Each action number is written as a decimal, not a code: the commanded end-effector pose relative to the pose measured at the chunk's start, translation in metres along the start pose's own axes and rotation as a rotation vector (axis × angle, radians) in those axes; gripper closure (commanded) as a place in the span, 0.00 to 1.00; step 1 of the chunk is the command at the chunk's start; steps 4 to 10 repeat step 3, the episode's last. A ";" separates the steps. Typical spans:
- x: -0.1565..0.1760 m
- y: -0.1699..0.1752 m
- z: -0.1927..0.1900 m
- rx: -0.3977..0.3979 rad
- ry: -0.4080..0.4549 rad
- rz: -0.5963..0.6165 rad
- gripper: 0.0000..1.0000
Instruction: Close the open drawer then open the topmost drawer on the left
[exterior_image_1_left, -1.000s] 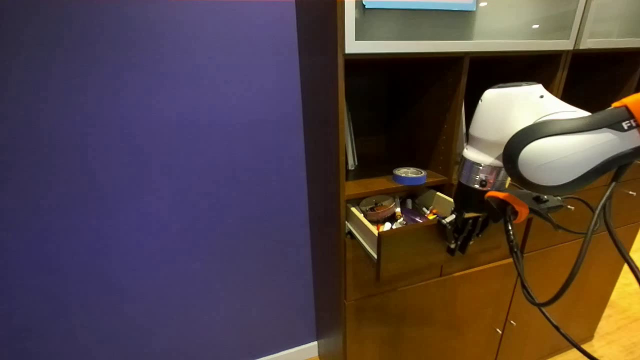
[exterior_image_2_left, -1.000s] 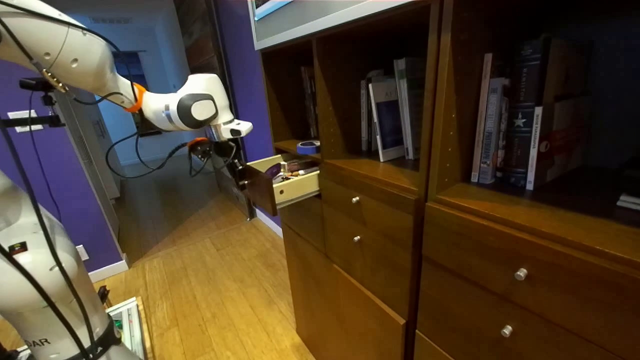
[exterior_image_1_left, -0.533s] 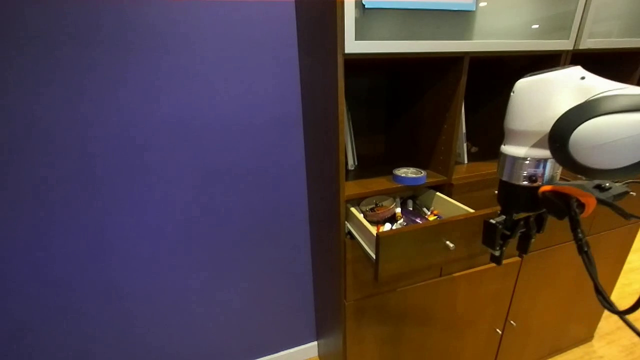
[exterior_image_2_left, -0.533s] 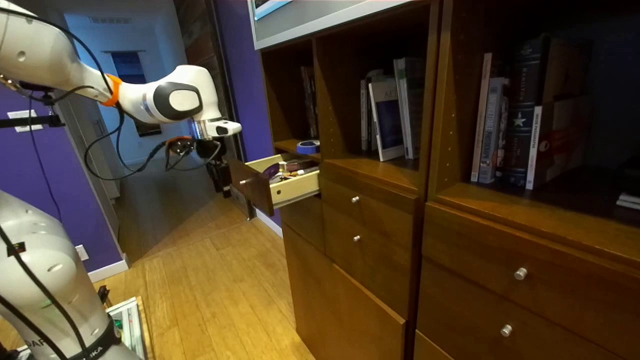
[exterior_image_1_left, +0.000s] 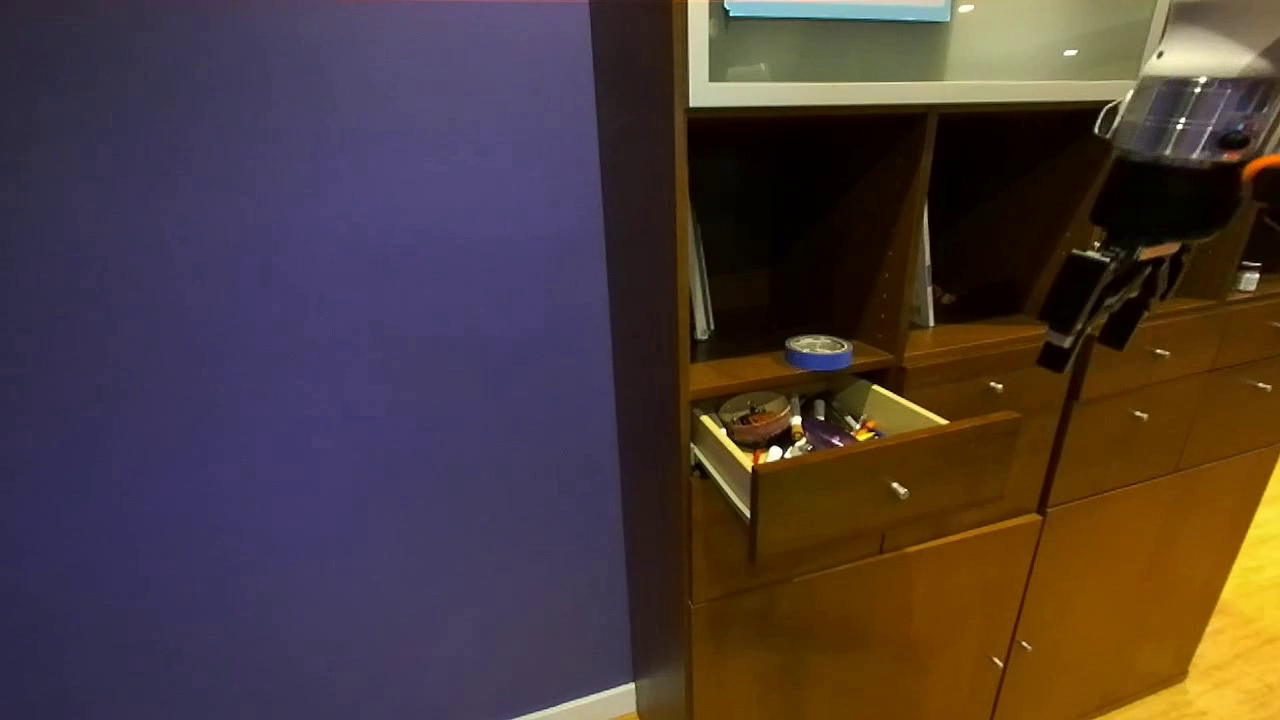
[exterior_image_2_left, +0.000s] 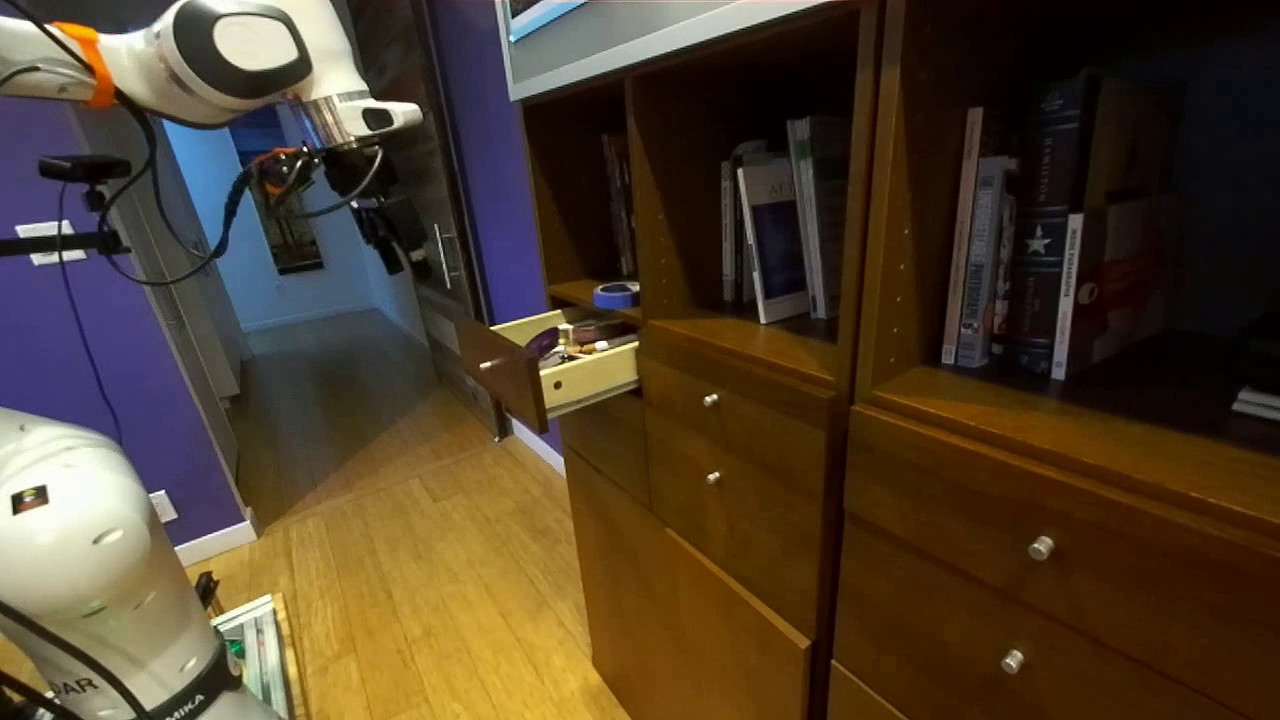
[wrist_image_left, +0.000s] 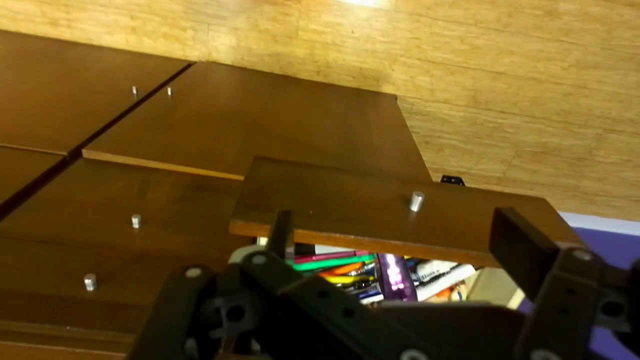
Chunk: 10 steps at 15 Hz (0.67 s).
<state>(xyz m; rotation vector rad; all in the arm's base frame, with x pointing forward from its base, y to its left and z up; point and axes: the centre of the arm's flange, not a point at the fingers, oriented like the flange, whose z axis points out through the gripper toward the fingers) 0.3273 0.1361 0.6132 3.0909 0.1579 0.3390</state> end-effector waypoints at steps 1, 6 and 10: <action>0.000 0.001 -0.006 0.004 0.013 -0.004 0.00; 0.001 0.002 -0.007 0.005 0.013 -0.008 0.00; 0.001 0.002 -0.007 0.005 0.013 -0.008 0.00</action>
